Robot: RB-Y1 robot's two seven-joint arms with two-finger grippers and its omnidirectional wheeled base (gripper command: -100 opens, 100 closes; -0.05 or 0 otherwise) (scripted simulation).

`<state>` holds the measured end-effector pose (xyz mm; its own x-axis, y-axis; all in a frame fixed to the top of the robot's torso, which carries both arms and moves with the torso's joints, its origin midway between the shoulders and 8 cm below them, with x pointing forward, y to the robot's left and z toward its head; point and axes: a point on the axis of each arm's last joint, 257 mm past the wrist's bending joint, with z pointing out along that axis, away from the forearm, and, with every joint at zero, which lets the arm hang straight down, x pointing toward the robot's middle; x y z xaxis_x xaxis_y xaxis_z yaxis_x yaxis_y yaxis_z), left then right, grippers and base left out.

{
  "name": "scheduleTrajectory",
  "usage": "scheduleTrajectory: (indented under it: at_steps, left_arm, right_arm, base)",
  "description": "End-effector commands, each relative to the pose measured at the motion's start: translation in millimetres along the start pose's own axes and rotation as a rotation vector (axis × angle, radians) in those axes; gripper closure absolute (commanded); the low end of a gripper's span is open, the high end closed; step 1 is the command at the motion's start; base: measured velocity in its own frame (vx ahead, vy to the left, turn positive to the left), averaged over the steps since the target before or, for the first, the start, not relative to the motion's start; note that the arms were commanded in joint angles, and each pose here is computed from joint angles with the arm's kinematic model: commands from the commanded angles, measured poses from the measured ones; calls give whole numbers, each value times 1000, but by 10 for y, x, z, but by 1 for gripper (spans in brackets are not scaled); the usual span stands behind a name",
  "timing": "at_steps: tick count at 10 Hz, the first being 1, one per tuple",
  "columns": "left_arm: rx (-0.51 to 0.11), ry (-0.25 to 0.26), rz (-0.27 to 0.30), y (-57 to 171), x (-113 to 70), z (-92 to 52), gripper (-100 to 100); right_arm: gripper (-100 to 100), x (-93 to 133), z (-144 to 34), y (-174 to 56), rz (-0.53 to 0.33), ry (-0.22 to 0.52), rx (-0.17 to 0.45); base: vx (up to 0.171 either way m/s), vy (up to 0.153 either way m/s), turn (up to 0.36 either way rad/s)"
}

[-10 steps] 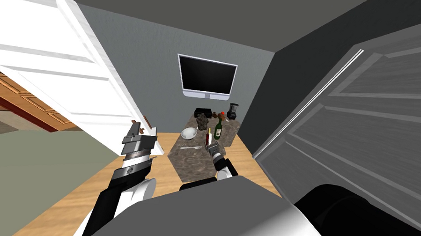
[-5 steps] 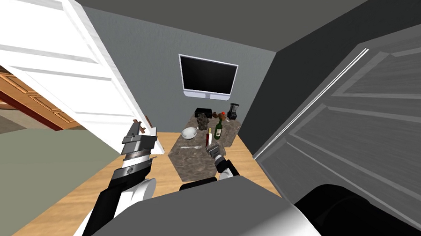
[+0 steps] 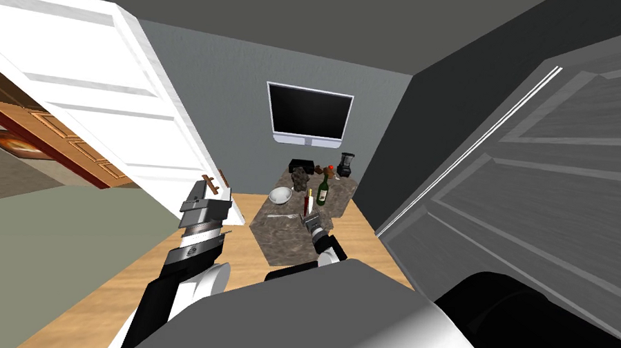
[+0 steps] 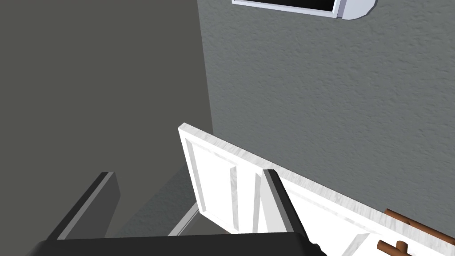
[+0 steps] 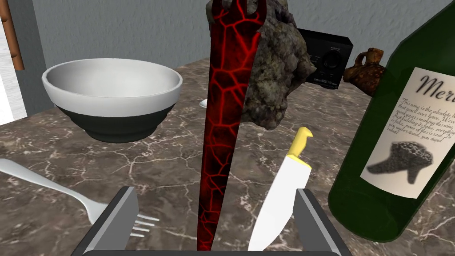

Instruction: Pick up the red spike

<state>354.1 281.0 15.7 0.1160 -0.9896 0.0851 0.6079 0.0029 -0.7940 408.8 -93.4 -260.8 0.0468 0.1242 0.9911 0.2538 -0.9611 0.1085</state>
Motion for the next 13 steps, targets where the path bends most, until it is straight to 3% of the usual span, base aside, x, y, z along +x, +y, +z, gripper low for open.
scheduleTrajectory:
  at_steps: [1, 5, 6, 7, 8, 9, 13]
  left_arm:
    - [0, 0, 0, 0, 0, 0, 0]
    - [0, 0, 0, 0, 0, 0, 0]
    - [0, 0, 0, 0, 0, 0, 0]
    - [0, 0, 0, 0, 0, 0, 0]
    - [0, 0, 0, 0, 0, 0, 0]
    - [0, 0, 0, 0, 0, 0, 0]
    - [0, 0, 0, 0, 0, 0, 0]
  right_arm:
    - [-100, 82, 55, -38, 44, 16, -15]
    - [-100, 203, 116, -96, 96, 35, -34]
    - [0, 208, 117, -98, 98, 36, -35]
    - [-100, 247, 113, -93, 98, 36, -31]
    - [-100, 234, 117, -89, 98, 37, -35]
    - [100, 235, 117, -92, 98, 37, -33]
    - [100, 235, 117, -92, 98, 37, -33]
  base:
    - [0, 0, 0]
    - [0, 0, 0]
    - [0, 0, 0]
    - [36, 48, -135]
    - [17, 24, -68]
    - [0, 0, 0]
    - [0, 0, 0]
